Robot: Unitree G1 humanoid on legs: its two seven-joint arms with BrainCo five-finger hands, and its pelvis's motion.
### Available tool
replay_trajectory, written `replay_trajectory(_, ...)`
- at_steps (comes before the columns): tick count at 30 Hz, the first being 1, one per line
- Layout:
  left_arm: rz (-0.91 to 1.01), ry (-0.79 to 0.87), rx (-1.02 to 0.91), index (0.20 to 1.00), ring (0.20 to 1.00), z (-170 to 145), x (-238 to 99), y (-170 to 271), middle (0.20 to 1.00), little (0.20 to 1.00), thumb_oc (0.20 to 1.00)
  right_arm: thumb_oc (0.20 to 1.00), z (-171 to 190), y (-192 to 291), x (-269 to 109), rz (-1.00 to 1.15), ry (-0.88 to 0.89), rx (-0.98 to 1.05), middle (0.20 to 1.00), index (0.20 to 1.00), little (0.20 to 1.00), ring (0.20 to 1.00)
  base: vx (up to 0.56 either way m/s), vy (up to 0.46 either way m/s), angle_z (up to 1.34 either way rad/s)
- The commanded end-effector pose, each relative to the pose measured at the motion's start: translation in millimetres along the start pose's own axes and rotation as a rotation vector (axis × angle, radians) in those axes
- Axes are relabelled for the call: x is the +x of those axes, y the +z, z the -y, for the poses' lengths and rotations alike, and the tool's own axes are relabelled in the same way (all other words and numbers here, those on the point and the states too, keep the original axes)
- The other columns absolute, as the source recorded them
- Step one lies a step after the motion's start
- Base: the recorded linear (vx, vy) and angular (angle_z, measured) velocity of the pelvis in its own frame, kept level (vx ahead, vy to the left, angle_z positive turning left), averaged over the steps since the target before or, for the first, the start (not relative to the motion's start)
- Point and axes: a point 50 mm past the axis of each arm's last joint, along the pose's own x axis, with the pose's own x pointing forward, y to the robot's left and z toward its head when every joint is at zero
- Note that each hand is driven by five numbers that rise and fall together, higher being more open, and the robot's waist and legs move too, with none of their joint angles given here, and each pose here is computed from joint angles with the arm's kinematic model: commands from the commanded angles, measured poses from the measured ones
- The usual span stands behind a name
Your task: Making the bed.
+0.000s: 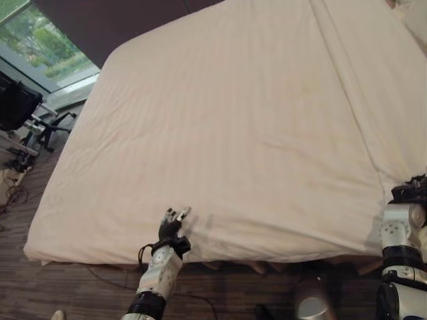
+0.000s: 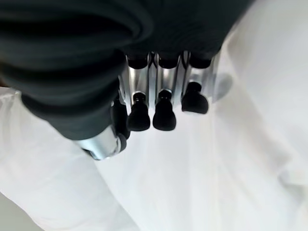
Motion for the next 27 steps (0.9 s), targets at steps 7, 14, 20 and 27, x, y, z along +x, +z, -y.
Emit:
replay_trajectory(7, -0.028, 0.113, 0.020, 1.000, 1.000, -23.3, 4.4, -4.2, 1.000, 1.000, 1.000, 0.200, 209.8, -31.0, -55.2, -0.305, -0.649, -0.306, 0.200, 0.200, 0.200, 0.200, -0.01, 0.028, -0.12)
replay_trajectory(14, -0.012, 0.156, 0.021, 1.000, 1.000, -36.7, 1.0, -1.5, 1.000, 1.000, 1.000, 0.200, 229.8, -34.0, -70.2, -0.356, -0.685, -0.346, 0.200, 0.200, 0.200, 0.200, 0.00, 0.013, -0.04)
replay_trajectory(20, 0.023, 0.167, 0.009, 1.000, 1.000, -45.2, -5.0, 3.3, 1.000, 1.000, 1.000, 0.200, 222.7, -37.0, -68.4, -0.356, -0.642, -0.350, 0.200, 0.200, 0.200, 0.200, 0.00, 0.021, -0.29)
replay_trajectory(27, 0.159, 0.118, 0.047, 1.000, 1.000, -37.3, -12.4, 31.2, 1.000, 1.000, 1.000, 1.000, 145.6, -37.2, -44.1, -0.257, -0.217, -0.590, 1.000, 1.000, 1.000, 1.000, -0.02, 0.007, -0.01)
